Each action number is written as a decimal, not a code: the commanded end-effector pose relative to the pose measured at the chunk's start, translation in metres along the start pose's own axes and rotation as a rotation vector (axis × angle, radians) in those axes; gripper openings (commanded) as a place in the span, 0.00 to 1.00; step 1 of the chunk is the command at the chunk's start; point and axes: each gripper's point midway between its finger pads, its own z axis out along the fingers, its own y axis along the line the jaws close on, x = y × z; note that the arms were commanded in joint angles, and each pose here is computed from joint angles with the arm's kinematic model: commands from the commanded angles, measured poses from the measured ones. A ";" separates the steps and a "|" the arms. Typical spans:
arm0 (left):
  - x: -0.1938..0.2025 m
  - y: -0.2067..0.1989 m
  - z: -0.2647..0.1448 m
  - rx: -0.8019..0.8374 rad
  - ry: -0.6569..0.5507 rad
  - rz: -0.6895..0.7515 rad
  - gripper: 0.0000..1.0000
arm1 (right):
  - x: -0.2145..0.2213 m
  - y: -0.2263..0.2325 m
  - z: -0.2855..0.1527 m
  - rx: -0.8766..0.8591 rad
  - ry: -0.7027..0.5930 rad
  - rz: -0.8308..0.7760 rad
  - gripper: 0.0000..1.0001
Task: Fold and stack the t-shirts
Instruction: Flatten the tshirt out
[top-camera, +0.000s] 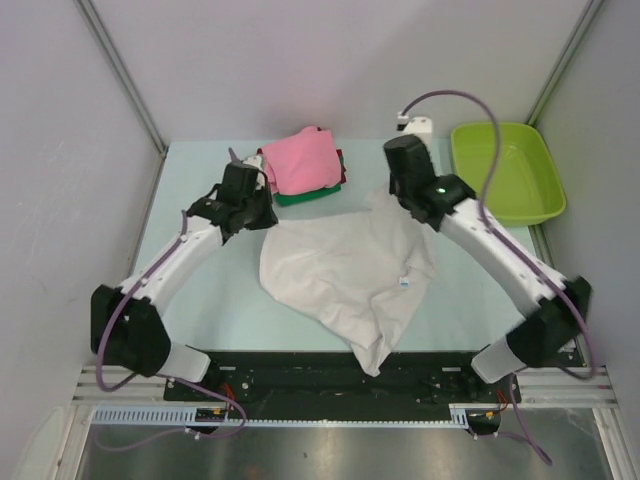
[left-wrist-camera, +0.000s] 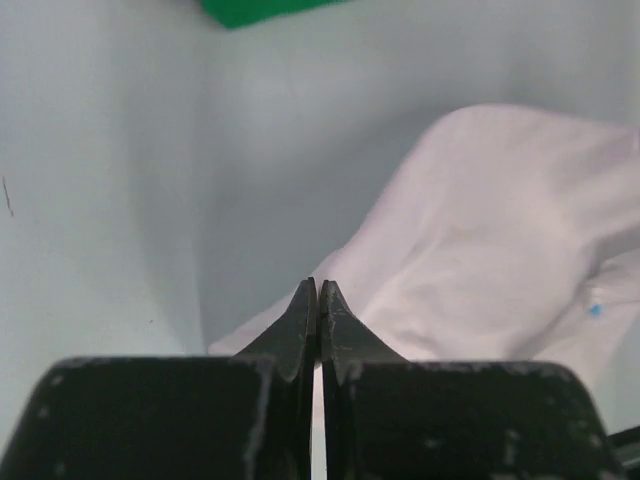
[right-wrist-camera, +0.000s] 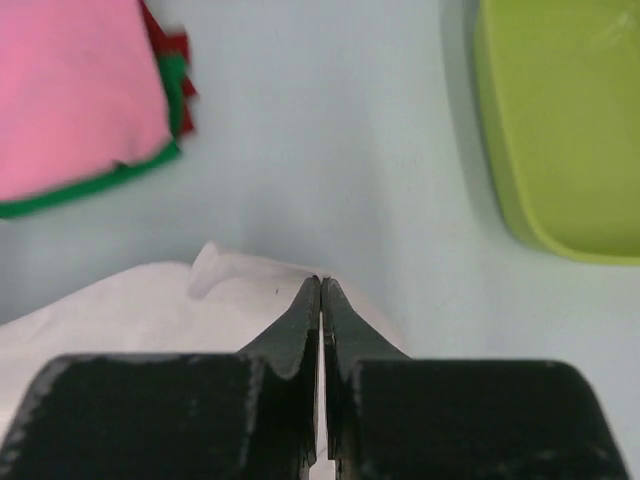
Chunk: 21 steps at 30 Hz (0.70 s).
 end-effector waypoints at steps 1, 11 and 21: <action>-0.069 -0.040 -0.082 0.183 -0.249 0.034 0.00 | -0.062 -0.035 -0.098 -0.112 -0.211 0.094 0.00; -0.120 -0.073 -0.295 0.431 -0.700 0.109 0.00 | -0.114 -0.098 -0.282 -0.453 -0.489 0.182 0.00; -0.101 -0.082 -0.476 0.654 -1.057 0.219 0.00 | -0.149 -0.142 -0.445 -0.874 -0.831 0.230 0.00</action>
